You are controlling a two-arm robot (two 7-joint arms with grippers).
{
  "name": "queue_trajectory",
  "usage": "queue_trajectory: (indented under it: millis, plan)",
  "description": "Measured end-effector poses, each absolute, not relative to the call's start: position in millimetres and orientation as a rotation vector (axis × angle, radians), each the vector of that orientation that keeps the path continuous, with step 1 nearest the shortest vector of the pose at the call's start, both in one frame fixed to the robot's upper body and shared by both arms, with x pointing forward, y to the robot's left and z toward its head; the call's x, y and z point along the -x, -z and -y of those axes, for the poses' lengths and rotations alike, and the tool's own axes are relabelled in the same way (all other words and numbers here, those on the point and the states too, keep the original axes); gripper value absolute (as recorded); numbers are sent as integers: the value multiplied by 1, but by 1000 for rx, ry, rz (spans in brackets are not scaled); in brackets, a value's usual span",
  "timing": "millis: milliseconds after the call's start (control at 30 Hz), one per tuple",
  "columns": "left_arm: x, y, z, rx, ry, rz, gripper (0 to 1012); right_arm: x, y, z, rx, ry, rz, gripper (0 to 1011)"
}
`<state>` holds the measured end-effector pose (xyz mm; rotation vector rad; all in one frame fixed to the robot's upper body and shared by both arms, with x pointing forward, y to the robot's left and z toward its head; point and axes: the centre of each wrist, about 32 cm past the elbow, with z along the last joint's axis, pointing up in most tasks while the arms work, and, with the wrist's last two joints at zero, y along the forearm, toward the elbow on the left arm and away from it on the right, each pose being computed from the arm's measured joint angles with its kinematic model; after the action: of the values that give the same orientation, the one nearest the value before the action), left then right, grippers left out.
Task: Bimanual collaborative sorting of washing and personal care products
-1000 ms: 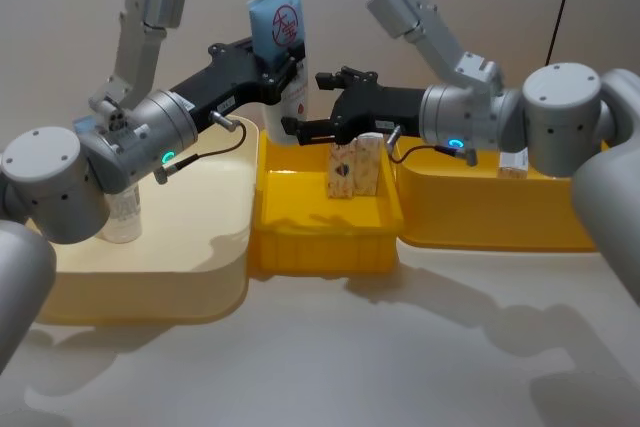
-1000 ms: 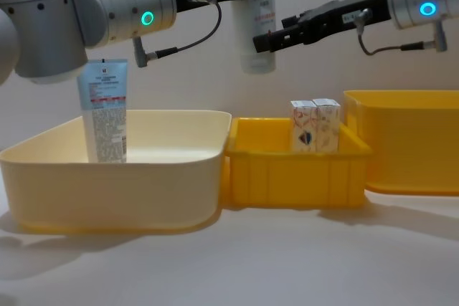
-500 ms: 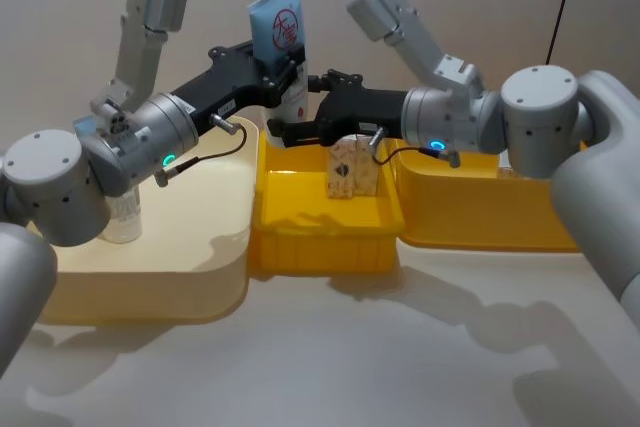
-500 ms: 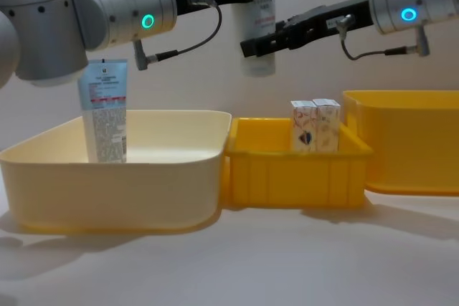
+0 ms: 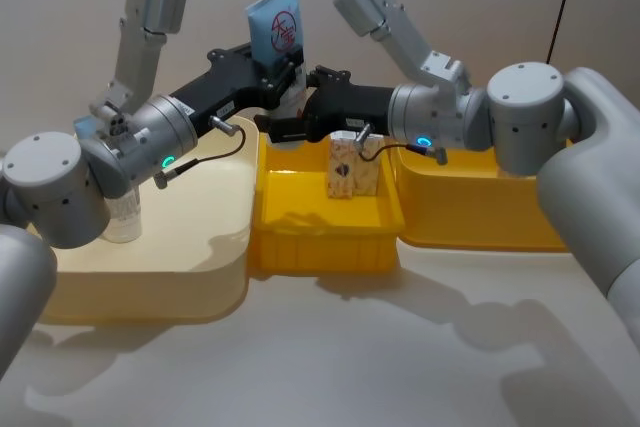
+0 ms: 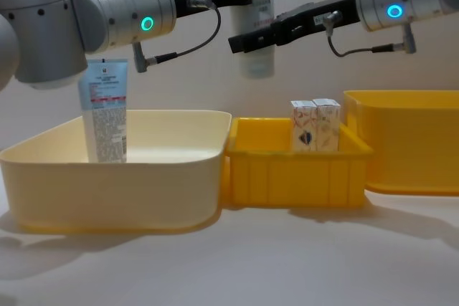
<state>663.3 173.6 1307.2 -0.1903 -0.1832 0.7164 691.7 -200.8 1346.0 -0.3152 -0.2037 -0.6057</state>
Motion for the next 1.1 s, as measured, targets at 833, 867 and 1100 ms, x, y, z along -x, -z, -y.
queue_trajectory:
  millis: [833,867,1100]
  plan:
    - [-664,-1305,-175,197,-719,180,256,-693,-1344,193,314,622,208,694]
    - [-664,-1305,-175,197,-719,180,256,-693,-1344,193,314,622,208,687]
    - [-664,-1305,-176,197,-719,180,256,-693,-1344,192,314,624,209,641]
